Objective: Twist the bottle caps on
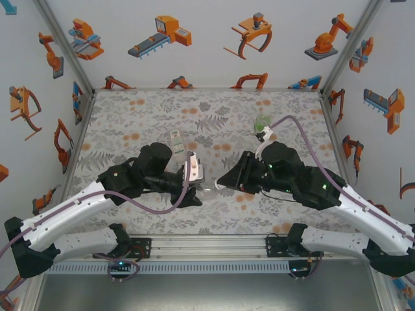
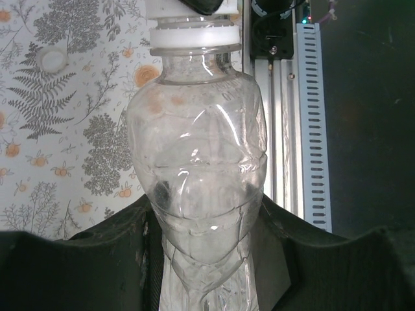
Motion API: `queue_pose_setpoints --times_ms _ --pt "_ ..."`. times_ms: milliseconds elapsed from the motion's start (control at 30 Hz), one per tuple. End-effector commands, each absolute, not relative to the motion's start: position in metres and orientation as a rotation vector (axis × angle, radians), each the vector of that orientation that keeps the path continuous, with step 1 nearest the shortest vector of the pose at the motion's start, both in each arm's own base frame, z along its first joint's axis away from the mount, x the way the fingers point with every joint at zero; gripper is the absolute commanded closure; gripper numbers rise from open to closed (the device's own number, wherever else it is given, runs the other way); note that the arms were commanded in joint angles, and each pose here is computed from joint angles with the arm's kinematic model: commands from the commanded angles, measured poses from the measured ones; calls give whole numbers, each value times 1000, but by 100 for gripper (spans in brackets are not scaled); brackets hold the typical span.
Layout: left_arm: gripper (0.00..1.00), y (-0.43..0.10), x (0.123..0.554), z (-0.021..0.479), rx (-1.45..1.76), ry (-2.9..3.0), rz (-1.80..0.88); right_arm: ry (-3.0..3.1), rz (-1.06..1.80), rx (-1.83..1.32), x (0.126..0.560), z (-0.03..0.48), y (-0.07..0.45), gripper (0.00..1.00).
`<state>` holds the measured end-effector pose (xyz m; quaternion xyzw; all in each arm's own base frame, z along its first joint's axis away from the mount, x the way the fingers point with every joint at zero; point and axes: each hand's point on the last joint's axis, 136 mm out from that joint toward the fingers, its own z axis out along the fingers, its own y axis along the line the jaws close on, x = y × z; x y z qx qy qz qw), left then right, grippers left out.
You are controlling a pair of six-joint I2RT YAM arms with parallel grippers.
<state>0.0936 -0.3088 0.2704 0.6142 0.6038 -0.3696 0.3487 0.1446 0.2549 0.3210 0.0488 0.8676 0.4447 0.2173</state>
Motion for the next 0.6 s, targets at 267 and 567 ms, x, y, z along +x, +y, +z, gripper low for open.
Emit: queue_pose_setpoints --times_ms 267,567 --pt "100 -320 85 294 1579 1443 -1055 2075 1070 -252 150 391 230 45" --pt "99 -322 72 304 1598 1393 -1135 1609 928 -1141 96 409 250 43"
